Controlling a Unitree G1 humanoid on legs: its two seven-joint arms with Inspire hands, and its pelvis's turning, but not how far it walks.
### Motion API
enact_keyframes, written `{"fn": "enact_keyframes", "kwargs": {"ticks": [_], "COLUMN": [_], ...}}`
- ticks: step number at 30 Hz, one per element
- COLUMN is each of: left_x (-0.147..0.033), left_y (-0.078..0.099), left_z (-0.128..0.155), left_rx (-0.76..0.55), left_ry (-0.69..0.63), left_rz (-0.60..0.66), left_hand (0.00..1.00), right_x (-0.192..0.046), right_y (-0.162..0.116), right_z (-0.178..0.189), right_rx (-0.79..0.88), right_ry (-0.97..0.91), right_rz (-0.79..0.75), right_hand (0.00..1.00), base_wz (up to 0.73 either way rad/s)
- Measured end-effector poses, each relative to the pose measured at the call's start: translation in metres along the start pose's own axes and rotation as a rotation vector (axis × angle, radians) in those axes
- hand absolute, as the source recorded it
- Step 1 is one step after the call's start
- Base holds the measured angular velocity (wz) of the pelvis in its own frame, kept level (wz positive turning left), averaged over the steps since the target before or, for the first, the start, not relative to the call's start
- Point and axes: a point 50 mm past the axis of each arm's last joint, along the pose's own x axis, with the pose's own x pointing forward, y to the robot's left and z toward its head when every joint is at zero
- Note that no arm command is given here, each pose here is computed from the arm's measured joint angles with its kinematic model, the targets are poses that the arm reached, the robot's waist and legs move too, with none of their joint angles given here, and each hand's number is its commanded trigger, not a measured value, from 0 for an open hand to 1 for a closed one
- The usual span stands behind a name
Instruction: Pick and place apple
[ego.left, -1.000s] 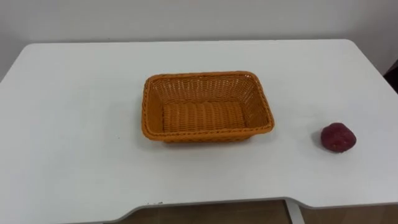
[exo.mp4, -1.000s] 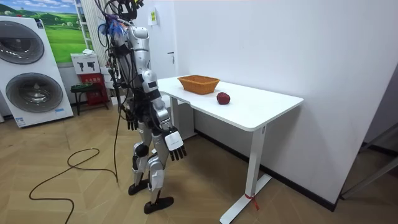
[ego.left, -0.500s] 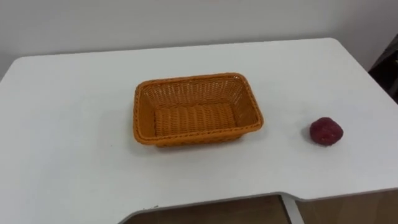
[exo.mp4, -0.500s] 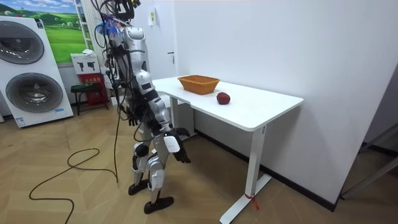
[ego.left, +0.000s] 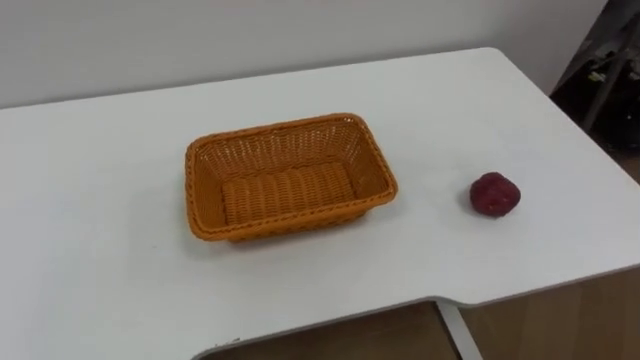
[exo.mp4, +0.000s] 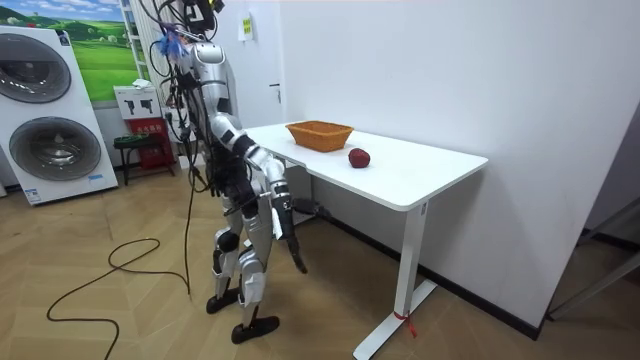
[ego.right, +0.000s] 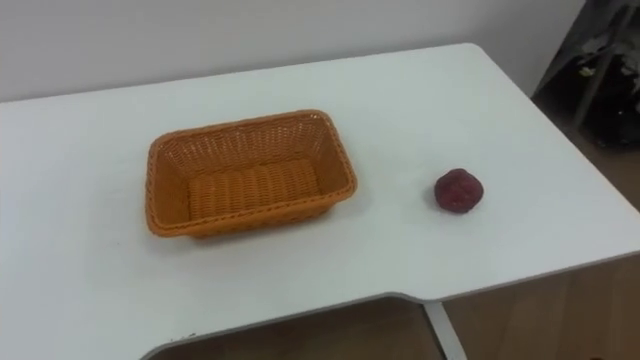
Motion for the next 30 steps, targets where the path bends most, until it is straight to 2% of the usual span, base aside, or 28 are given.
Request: {"fn": "enact_keyframes", "kwargs": {"ticks": [2,6,12,19,24,30], "left_x": [0.0,0.0,0.001,0.0,0.0,0.0], "left_y": [0.001,0.001,-0.001,-0.005,-0.01,-0.012], "left_z": [0.001,0.005,0.007,0.007,0.009,0.01], "left_rx": [0.006,0.031,0.076,0.11,0.147,0.154], "left_ry": [-0.009,-0.035,-0.045,-0.048,-0.061,-0.06], "left_rz": [0.001,-0.004,-0.013,-0.044,-0.074,-0.097], "left_hand": [0.0,0.0,0.0,0.0,0.0,0.0], "right_x": [-0.007,-0.029,-0.064,-0.097,-0.119,-0.129], "right_y": [0.013,0.04,0.068,0.091,0.108,0.113], "right_z": [0.012,0.026,0.045,0.045,0.03,0.015], "right_rx": [0.025,-0.051,-0.129,-0.193,-0.36,-0.492], "right_ry": [-0.065,-0.238,-0.529,-0.69,-0.807,-0.856], "right_rz": [0.021,0.09,0.212,0.407,0.612,0.753], "right_hand": [0.0,0.0,0.0,0.0,0.0,0.0], "base_wz": [0.06,0.01,0.0,0.01,0.02,0.0]}}
